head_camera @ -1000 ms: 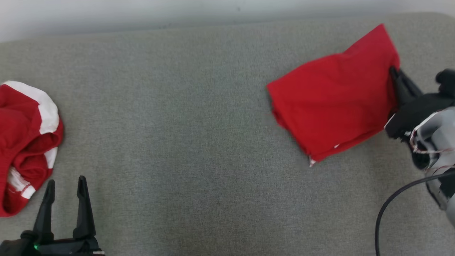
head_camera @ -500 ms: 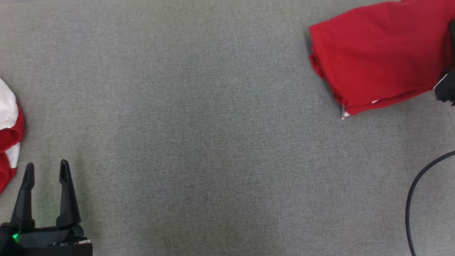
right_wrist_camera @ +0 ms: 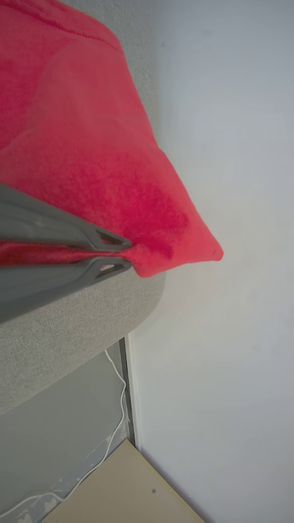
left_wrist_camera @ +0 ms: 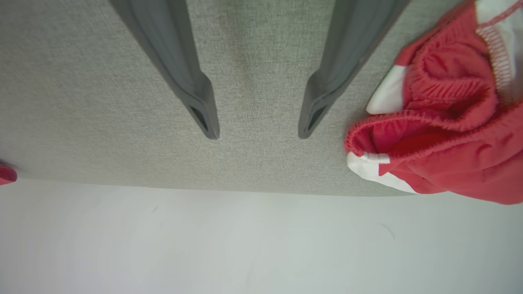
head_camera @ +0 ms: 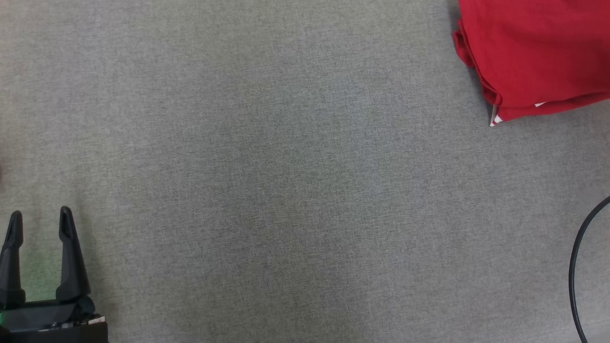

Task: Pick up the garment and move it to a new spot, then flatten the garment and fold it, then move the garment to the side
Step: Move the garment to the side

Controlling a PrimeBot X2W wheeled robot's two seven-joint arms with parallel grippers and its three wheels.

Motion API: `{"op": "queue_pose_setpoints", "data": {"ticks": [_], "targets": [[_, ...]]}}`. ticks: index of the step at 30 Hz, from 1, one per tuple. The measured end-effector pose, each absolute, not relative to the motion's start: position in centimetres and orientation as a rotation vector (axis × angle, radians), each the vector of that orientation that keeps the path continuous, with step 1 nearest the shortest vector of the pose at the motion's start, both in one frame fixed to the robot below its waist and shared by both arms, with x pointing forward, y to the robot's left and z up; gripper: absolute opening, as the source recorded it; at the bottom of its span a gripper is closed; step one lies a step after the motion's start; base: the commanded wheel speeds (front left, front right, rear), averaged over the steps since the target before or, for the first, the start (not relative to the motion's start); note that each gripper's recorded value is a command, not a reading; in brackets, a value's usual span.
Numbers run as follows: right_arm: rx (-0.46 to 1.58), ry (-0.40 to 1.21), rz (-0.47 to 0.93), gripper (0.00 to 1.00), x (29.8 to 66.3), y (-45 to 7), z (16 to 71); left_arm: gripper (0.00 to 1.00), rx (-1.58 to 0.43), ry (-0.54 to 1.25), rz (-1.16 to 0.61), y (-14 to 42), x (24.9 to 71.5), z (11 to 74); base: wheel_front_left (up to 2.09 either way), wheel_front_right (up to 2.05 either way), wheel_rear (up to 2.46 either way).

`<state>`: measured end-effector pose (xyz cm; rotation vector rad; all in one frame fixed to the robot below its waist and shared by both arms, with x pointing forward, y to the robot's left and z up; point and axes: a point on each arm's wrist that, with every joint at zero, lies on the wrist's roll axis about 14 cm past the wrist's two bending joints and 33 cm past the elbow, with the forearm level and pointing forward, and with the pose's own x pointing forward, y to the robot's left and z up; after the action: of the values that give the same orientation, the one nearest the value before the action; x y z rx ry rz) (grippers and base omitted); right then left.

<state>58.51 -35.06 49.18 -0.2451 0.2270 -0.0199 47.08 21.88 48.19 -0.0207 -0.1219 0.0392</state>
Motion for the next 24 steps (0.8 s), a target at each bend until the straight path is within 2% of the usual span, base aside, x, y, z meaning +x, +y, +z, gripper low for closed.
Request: {"op": "queue_pose_setpoints", "data": {"ticks": [16,17,18,19,24], "targets": [[-0.311,0.257,-0.029,0.0,58.8,-35.7,48.6,1.0,-0.011,-0.119,0.035,21.9,47.2,48.0,0.0,0.0,0.0],[-0.319,0.257,-0.033,0.36,58.9,-35.9,48.7,1.0,-0.01,-0.119,0.037,22.0,47.1,48.0,0.0,0.0,0.0],[-0.328,0.26,-0.036,0.96,58.9,-36.0,48.8,1.0,-0.009,-0.119,0.039,22.1,47.1,48.1,0.0,0.0,0.0],[-0.35,0.265,-0.04,1.0,58.9,-36.3,48.9,1.0,-0.008,-0.12,0.041,22.2,47.1,48.1,0.0,0.0,0.0],[-0.389,0.24,-0.038,1.0,59.4,-36.4,50.1,1.0,-0.008,-0.124,0.045,22.2,47.1,48.3,0.0,0.0,0.0]]}}
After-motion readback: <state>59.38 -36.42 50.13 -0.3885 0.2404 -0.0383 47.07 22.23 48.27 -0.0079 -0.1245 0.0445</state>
